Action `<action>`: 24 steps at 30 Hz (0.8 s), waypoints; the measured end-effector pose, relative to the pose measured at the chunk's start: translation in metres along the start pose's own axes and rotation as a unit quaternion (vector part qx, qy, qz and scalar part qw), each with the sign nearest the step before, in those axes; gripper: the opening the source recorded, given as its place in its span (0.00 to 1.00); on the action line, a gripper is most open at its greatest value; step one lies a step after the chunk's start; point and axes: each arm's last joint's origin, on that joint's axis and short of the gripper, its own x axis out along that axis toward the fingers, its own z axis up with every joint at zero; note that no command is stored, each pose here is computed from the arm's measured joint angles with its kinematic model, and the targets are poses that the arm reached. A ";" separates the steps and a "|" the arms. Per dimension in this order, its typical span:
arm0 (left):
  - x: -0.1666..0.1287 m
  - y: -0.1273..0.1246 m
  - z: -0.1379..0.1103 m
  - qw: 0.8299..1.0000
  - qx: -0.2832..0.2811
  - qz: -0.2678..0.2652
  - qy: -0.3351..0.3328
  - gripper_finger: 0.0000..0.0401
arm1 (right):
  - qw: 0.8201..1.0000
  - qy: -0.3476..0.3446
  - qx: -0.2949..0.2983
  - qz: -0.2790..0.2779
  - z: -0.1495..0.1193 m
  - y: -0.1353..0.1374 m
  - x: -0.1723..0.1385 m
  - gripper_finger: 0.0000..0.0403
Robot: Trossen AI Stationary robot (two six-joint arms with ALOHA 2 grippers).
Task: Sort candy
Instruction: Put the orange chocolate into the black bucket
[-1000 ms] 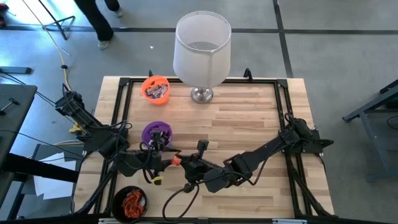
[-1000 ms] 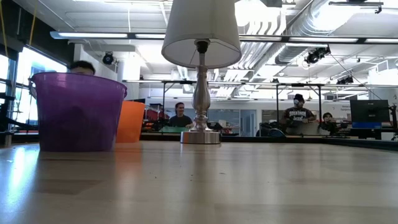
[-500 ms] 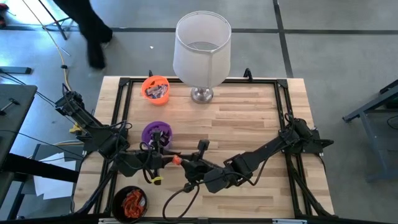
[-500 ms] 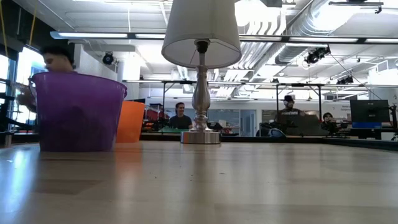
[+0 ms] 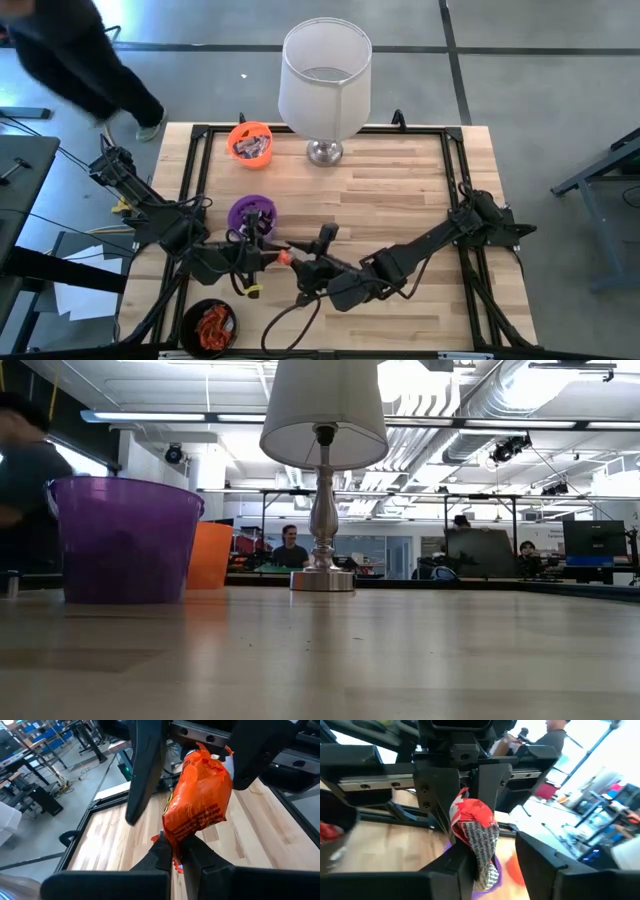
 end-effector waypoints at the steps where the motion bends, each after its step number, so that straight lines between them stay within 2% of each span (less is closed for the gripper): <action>1: 0.000 0.000 0.000 1.000 0.000 0.001 0.000 0.00 | 1.000 0.002 -0.006 -0.008 0.000 0.001 -0.002 0.35; 4: 0.000 0.001 0.000 1.000 0.000 0.013 0.001 0.00 | 0.999 0.018 -0.031 -0.031 -0.004 0.006 -0.010 0.39; 7: -0.001 0.003 0.000 0.999 0.002 0.034 0.003 0.00 | 0.998 0.044 -0.047 -0.018 -0.013 0.014 -0.019 0.43; 11: -0.001 0.005 -0.003 0.997 0.011 0.070 0.016 0.00 | 0.997 0.071 -0.032 -0.012 -0.022 0.019 -0.028 0.47; 15: -0.007 0.002 -0.010 0.998 -0.024 0.049 0.035 0.00 | 0.995 0.099 -0.019 -0.004 -0.031 0.022 -0.042 0.47; 17: -0.017 0.001 -0.013 0.996 -0.072 0.011 0.048 0.00 | 0.994 0.113 -0.005 0.005 -0.034 0.022 -0.051 0.47; 19: -0.029 0.001 -0.014 0.986 -0.141 -0.036 0.076 0.00 | 0.992 0.128 0.010 0.007 -0.037 0.020 -0.059 0.47; 22: -0.050 0.002 -0.012 0.949 -0.271 -0.094 0.127 0.00 | 0.989 0.149 0.024 0.000 -0.042 0.015 -0.067 0.47; 24: -0.062 -0.001 -0.014 0.923 -0.326 -0.120 0.167 0.00 | 0.986 0.163 0.029 -0.006 -0.046 0.013 -0.069 0.47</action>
